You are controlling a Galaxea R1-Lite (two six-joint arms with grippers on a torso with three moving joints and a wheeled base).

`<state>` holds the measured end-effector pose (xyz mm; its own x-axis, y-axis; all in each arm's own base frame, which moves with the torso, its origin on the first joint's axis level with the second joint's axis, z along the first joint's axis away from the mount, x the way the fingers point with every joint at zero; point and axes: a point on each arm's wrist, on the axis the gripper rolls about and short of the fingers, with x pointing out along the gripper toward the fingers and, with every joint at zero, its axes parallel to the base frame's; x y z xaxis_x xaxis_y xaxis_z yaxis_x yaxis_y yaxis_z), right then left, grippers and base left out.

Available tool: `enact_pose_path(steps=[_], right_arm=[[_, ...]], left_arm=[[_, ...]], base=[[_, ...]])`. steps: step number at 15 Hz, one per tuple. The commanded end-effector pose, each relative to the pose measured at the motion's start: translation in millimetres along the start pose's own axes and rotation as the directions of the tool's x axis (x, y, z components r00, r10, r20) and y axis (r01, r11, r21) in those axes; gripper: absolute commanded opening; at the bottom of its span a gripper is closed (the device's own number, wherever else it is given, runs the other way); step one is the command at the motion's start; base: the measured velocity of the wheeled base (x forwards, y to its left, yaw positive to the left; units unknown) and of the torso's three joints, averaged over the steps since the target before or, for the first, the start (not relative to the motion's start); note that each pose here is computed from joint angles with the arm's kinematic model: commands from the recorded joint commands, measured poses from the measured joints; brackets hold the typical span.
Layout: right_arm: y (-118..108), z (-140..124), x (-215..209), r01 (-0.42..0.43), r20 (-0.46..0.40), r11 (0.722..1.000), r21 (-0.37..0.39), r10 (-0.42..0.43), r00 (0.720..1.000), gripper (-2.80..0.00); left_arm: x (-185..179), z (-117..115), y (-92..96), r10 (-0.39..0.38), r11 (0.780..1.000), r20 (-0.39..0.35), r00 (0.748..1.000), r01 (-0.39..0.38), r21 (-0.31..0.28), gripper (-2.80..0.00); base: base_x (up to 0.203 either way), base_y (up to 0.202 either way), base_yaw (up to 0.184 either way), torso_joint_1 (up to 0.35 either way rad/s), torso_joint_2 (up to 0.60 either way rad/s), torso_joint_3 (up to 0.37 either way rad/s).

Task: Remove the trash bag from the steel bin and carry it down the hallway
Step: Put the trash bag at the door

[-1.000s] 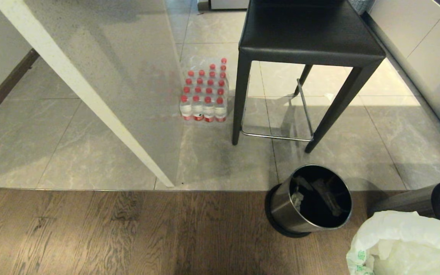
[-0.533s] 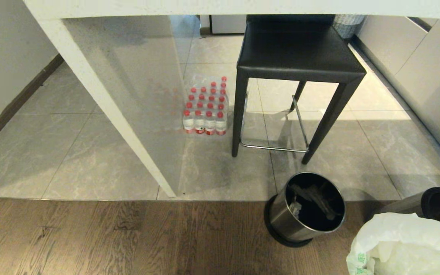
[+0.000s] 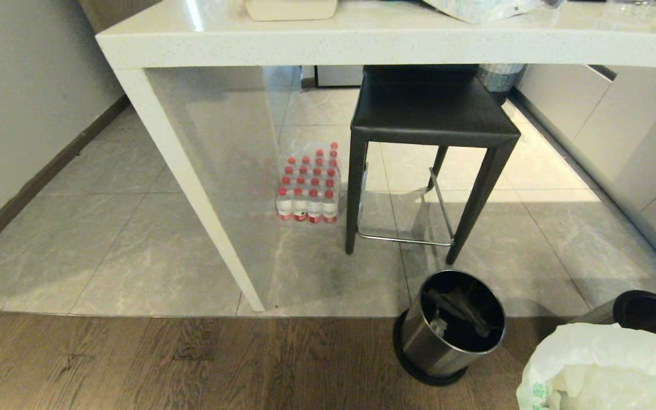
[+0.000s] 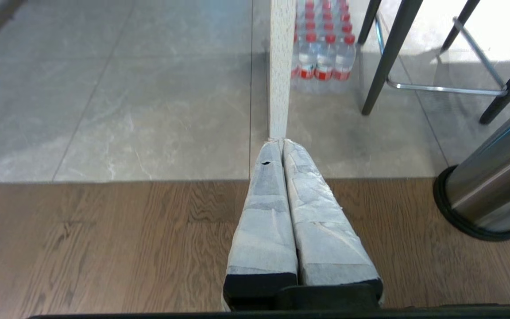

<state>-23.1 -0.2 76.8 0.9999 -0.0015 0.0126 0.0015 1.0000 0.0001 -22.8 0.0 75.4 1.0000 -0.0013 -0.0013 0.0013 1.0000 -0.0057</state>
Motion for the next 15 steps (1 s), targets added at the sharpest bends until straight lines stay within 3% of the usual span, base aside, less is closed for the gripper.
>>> enact_pose_path(steps=[1, 8, 15], right_arm=[[0.0, 0.0, 0.2, 0.000, -0.002, 1.000, 0.000, 0.000, 1.000, -2.80], [0.0, 0.0, 0.2, 0.000, -0.002, 1.000, 0.000, 0.000, 1.000, -2.80], [0.0, 0.0, 0.2, 0.000, -0.002, 1.000, 0.000, 0.000, 1.000, -2.80]], left_arm=[[-0.1, 0.2, 0.0, 0.000, 1.000, 0.001, 1.000, 0.000, 0.000, -2.80], [0.0, 0.1, 0.0, 0.000, 1.000, 0.001, 1.000, 0.000, 0.003, -2.80], [-0.1, -0.5, 0.0, -0.002, 1.000, -0.005, 1.000, 0.002, 0.027, -2.80]], base=[[0.000, 0.000, 0.000, -0.002, 0.00, 0.218], [0.000, 0.000, 0.000, 0.001, 0.00, 0.200], [0.000, 0.000, 0.000, 0.001, 0.00, 0.034]])
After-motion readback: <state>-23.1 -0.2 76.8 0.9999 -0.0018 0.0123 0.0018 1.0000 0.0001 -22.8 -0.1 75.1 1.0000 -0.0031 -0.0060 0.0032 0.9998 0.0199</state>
